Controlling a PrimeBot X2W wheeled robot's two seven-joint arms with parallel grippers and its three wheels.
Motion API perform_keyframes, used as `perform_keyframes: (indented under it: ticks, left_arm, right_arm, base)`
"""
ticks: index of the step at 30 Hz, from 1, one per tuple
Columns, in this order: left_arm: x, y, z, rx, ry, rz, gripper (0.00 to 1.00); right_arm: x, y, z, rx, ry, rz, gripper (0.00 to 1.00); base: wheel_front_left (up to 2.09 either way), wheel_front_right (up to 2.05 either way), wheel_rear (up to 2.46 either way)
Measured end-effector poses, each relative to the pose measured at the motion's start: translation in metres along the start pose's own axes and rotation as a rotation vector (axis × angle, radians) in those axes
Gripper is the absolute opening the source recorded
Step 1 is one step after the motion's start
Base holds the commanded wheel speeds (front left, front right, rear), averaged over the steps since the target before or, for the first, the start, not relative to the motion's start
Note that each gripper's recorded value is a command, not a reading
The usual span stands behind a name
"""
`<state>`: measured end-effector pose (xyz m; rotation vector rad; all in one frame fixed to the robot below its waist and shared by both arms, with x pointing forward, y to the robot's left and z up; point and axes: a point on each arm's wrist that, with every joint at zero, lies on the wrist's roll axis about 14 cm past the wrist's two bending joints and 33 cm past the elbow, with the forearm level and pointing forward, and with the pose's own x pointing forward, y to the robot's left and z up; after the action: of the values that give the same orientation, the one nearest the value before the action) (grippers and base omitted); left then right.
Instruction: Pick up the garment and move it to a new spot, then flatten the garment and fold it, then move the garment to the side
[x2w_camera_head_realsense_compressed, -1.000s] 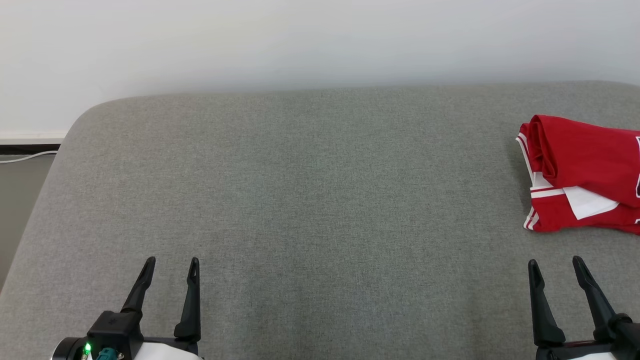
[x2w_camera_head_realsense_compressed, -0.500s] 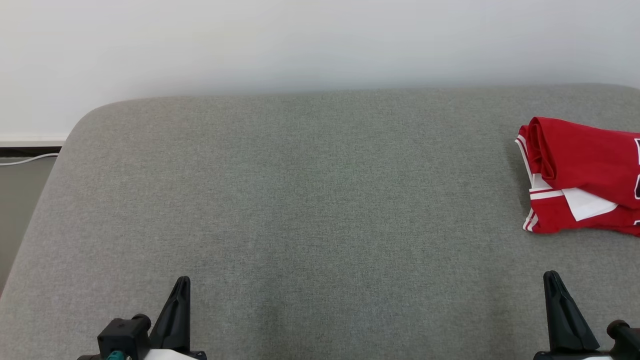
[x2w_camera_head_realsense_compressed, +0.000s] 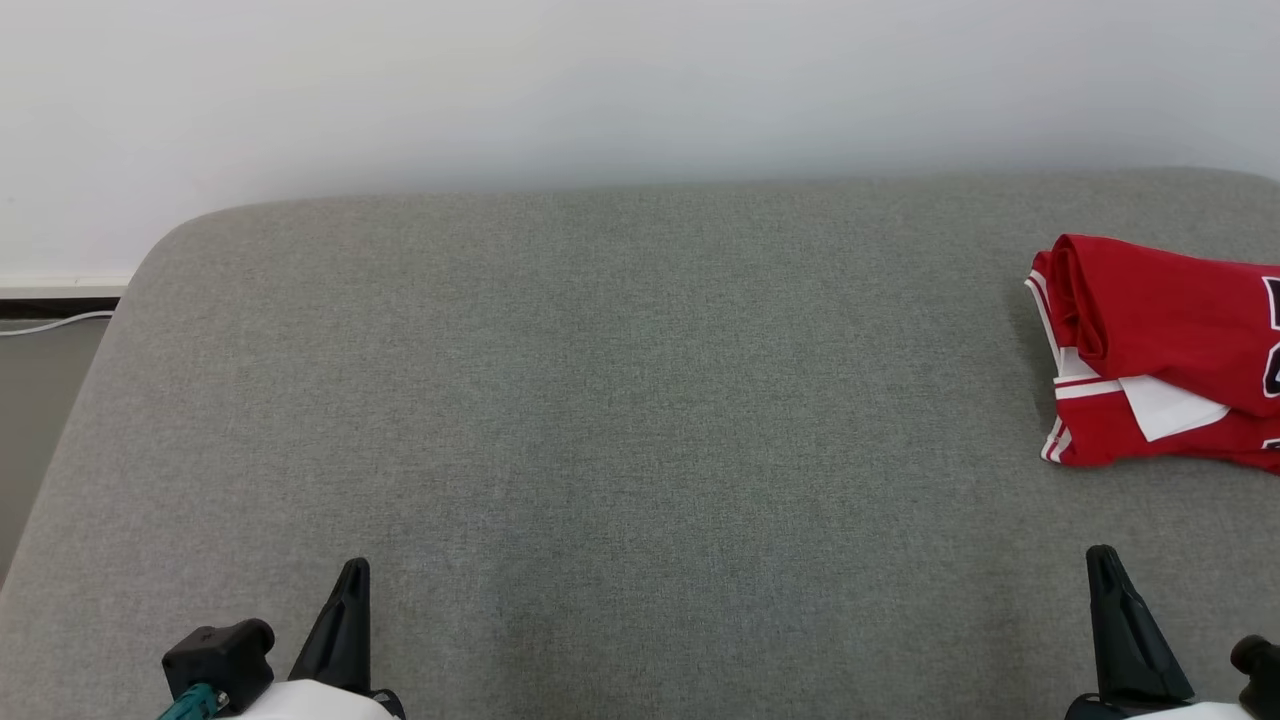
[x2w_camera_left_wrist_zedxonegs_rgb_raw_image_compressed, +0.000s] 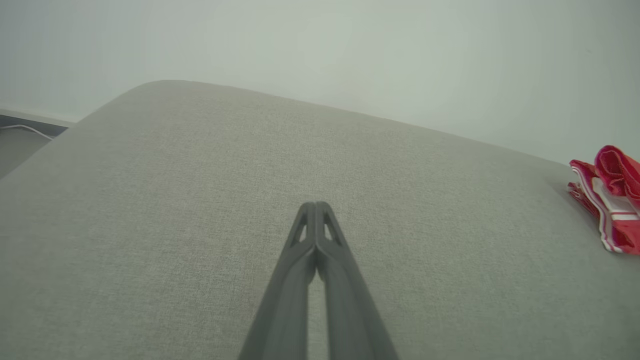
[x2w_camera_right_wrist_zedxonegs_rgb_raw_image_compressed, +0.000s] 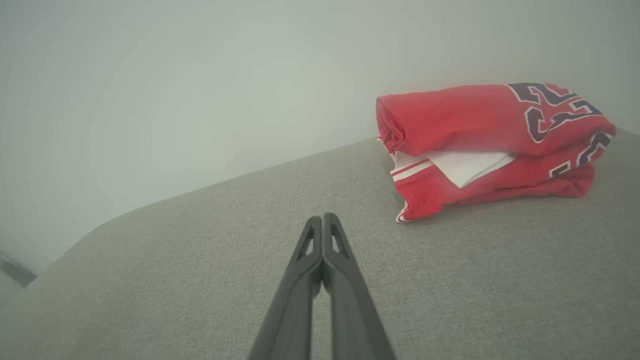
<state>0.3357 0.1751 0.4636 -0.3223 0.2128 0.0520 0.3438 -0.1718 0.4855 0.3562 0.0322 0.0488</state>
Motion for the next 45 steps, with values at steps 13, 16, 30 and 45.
perform_keyframes:
  ticks: [13, 16, 30, 45]
  left_arm:
    - [0.005, 0.004, -0.005, -0.143, 0.042, 0.008, 0.0]
    - [0.006, 0.003, -0.005, -0.181, 0.049, 0.006, 0.0]
    - [0.012, 0.002, -0.005, -0.349, 0.071, -0.001, 0.0]
    - [0.018, 0.004, -0.003, -0.521, 0.078, -0.007, 0.0]
  right_arm:
    - [0.004, -0.005, -0.001, 0.157, 0.005, -0.025, 0.0]
    - [0.005, -0.005, 0.001, 0.19, 0.002, -0.026, 0.0]
    - [0.007, -0.012, -0.001, 0.353, 0.006, -0.055, 0.0]
    - [0.013, -0.018, 0.002, 0.526, -0.005, -0.076, 0.0]
  base:
    - [0.0, 0.0, 0.0]
    - [0.0, 0.0, 0.0]
    - [0.0, 0.0, 0.0]
    - [0.0, 0.0, 0.0]
